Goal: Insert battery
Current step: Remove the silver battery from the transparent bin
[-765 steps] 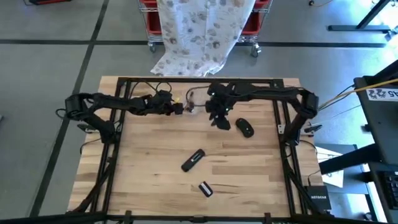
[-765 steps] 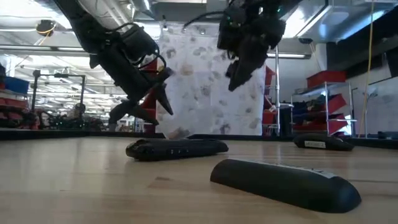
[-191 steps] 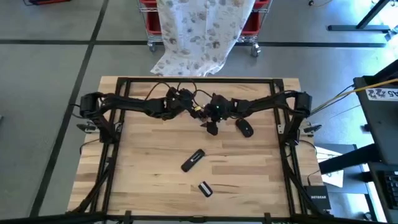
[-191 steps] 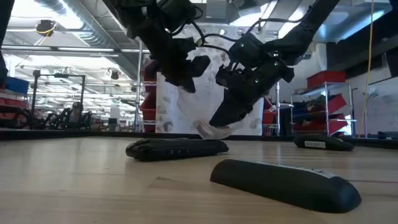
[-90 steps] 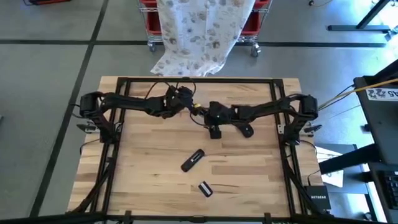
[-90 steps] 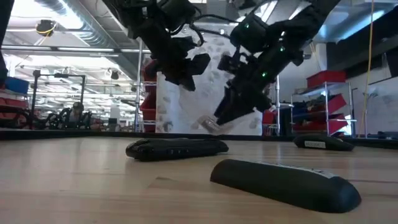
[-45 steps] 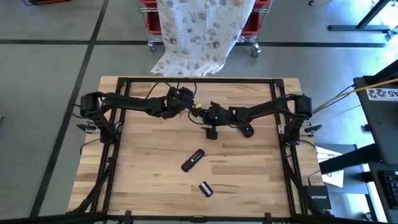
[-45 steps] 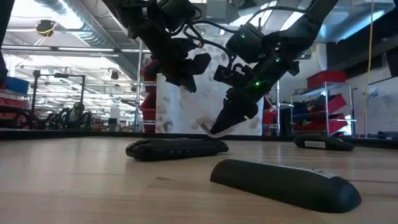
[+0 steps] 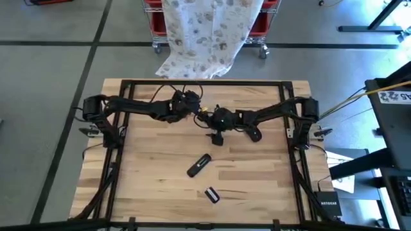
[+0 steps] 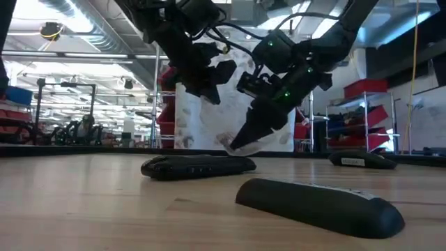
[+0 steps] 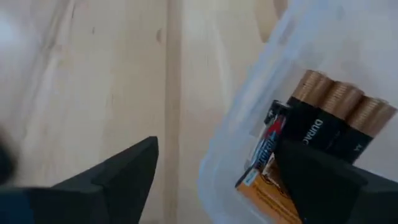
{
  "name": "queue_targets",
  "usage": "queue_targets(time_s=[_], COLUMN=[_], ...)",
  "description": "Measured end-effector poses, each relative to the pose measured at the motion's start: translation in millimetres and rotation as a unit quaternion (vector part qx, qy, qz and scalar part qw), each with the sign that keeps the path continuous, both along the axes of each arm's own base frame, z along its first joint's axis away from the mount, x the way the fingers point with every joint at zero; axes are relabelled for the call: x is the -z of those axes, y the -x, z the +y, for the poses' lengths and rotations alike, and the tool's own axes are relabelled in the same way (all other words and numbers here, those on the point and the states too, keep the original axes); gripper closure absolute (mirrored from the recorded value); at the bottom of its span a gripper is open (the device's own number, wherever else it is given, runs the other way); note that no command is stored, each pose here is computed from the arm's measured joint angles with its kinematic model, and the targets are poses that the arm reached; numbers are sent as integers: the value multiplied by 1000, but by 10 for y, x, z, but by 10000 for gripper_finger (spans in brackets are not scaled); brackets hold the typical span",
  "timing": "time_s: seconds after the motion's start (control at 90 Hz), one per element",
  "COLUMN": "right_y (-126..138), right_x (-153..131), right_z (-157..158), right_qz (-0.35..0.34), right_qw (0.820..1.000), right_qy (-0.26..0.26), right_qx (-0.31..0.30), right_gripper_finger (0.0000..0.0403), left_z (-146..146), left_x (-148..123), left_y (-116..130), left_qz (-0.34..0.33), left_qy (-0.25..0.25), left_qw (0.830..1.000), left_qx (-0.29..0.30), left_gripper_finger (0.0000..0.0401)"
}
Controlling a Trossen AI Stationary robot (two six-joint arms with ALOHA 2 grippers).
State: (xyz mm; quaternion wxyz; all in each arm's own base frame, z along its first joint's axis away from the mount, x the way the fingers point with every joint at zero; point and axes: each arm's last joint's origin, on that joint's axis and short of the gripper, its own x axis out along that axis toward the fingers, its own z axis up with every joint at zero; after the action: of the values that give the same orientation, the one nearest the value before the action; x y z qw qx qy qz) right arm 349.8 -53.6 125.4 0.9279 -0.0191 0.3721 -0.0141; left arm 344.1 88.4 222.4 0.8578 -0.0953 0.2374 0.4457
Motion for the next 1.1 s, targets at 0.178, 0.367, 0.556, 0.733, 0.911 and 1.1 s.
queue_targets(time_s=[0.178,0.367,0.556,0.733,0.911,1.1], right_y=[1,-33,-39,-41,-39,-26], right_x=[-4,-39,-46,-48,-47,-75], right_z=[-22,-6,-1,0,-3,-8], right_qz=[15,2,-2,-3,0,3], right_qw=[999,1000,1000,1000,1000,1000], right_qy=[29,4,-5,-4,-1,3], right_qx=[34,5,-5,-6,-3,4], right_gripper_finger=[101,106,143,205,275,335], left_z=[3,-10,-12,-13,-13,-8], left_x=[-4,-3,-4,-2,-1,19], left_y=[-1,-4,-5,-5,-4,18], left_qz=[-4,-3,-4,-2,1,13], left_qy=[-1,-1,0,1,0,1], left_qw=[1000,1000,1000,1000,1000,1000], left_qx=[-4,-2,0,1,3,-7], left_gripper_finger=[390,390,390,390,390,390])
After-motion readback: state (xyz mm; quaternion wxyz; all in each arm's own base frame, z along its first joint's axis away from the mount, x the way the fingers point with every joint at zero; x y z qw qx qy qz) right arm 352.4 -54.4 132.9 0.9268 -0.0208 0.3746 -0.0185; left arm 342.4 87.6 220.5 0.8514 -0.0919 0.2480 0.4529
